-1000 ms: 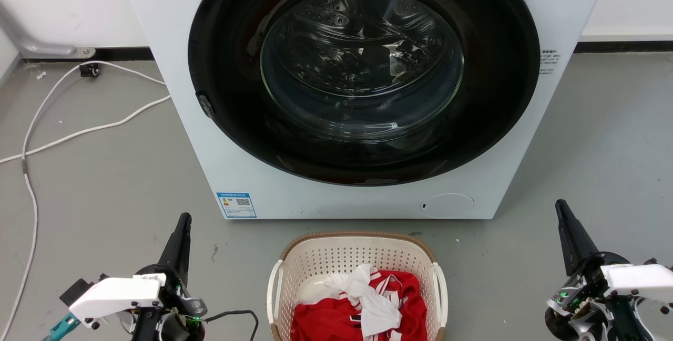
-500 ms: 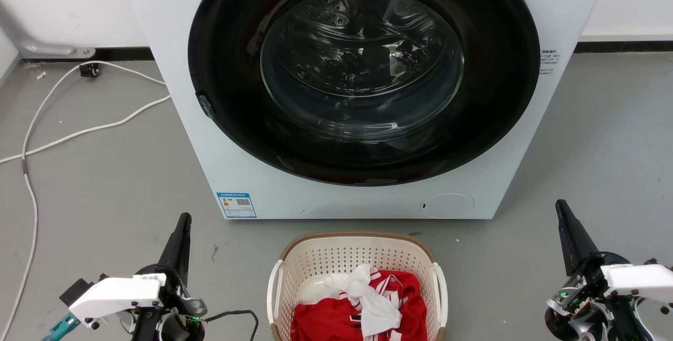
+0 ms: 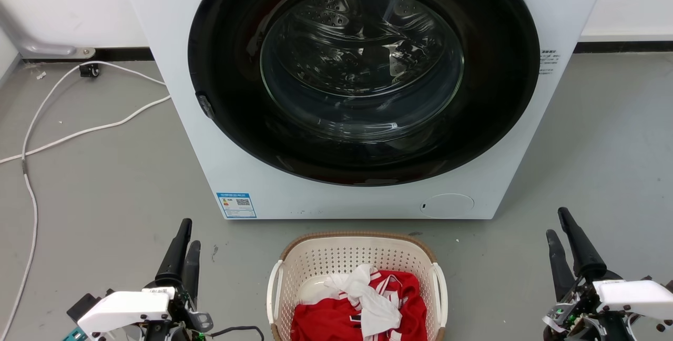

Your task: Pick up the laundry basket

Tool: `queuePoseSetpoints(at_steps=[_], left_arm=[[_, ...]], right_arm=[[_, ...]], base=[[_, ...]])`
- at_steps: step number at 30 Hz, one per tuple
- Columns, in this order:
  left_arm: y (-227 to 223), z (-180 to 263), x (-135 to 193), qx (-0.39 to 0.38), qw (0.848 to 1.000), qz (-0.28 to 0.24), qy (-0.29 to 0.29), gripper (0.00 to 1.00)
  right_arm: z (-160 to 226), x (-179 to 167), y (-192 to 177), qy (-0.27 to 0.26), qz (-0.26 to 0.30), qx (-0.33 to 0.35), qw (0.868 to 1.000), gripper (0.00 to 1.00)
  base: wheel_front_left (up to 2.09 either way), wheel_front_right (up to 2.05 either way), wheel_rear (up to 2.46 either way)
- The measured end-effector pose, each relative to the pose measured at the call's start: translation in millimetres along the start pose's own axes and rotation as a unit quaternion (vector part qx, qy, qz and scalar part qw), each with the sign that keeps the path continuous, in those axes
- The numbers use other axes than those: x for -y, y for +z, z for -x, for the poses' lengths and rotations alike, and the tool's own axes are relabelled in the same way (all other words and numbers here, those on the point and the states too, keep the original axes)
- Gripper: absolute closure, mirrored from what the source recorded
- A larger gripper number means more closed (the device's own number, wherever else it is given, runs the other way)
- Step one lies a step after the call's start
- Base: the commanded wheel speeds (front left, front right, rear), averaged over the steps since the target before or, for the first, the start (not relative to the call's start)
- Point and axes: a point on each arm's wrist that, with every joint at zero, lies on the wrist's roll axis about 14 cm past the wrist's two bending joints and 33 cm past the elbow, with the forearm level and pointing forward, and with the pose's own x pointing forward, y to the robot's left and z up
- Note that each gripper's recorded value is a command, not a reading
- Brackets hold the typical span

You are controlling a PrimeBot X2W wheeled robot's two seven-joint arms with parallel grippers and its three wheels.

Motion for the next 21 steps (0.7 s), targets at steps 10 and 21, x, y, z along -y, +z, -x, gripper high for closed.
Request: queuePoseSetpoints(at_steps=[10, 21], left_arm=[[5, 5, -2, 0.019, 1.0, -0.021, 0.003, 0.0], [26, 11, -2, 0.059, 0.996, -0.073, 0.004, 0.0]], right_arm=[[5, 3, 3, -0.004, 0.032, 0.015, 0.999, 0.0], [8, -1, 14, -0.003, 0.133, 0.038, 0.99, 0.0]], base=[[0.0, 0.0, 0.0], [0.0, 0.0, 0.0]])
